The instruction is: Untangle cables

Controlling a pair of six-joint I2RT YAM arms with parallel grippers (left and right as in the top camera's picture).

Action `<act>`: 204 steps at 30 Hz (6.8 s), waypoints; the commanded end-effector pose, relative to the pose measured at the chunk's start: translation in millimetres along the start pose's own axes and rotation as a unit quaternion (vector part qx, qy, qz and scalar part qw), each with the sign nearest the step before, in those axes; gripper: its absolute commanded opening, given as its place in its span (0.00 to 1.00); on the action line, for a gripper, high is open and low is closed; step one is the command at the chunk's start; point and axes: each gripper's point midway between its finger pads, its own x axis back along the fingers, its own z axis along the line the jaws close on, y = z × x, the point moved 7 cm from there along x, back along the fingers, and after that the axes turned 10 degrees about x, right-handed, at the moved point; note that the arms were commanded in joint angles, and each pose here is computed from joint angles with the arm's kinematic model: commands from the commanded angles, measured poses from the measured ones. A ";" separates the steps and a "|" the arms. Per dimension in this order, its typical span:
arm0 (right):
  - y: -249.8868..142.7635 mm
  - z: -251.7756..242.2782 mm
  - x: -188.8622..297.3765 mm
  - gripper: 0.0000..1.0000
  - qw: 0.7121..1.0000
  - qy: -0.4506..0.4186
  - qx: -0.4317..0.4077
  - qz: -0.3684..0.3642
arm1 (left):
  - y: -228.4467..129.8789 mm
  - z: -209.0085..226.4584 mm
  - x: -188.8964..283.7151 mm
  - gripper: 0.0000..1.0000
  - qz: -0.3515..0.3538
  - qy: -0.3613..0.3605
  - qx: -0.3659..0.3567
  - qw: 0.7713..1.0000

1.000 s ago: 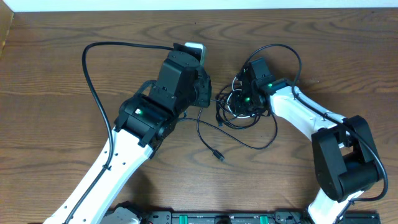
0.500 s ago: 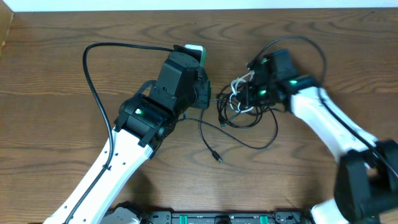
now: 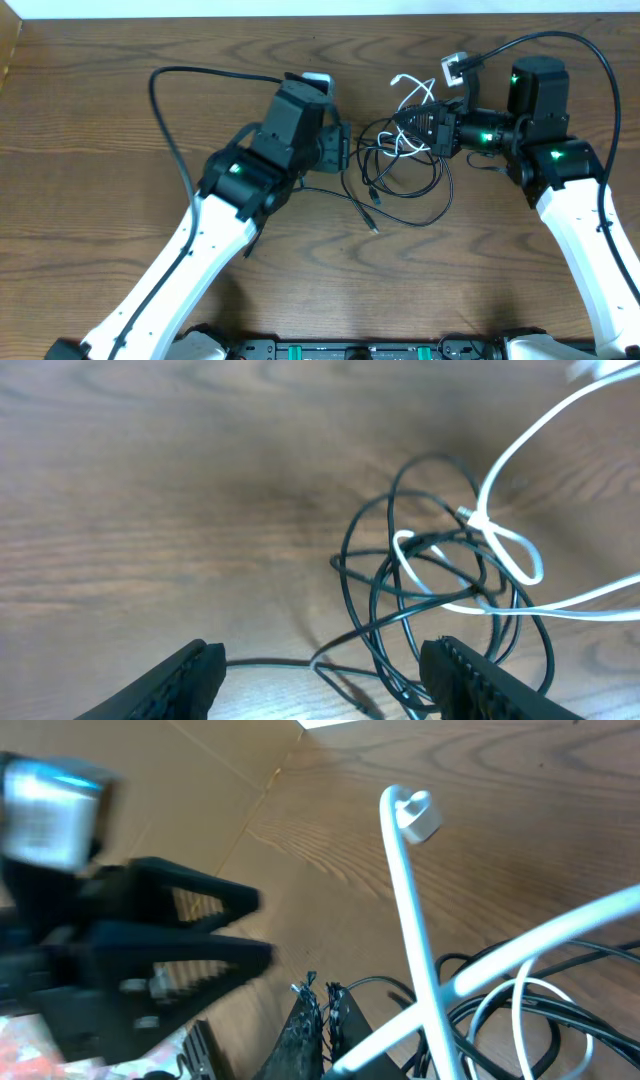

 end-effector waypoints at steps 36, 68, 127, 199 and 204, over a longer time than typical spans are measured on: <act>12.0 -40.6 46.5 0.01 0.985 -0.166 -0.014 -0.053 | -116.8 38.1 -220.7 0.08 0.240 0.126 0.249 0.930; -64.5 -119.7 141.9 0.06 0.727 -0.648 -0.228 0.026 | 4.7 87.4 -96.0 0.14 0.112 0.055 0.305 0.944; -123.3 -80.1 -179.9 0.24 0.934 -0.232 0.164 0.216 | -2.6 156.1 -83.9 0.90 0.082 0.230 0.338 0.909; 48.7 5.6 85.2 0.01 0.732 -0.662 0.147 -0.060 | -2.7 155.8 -84.0 0.90 0.082 0.228 0.339 0.909; 55.0 29.3 85.4 0.01 0.790 -0.579 0.184 -0.080 | -2.7 155.8 -84.0 0.90 0.082 0.228 0.339 0.909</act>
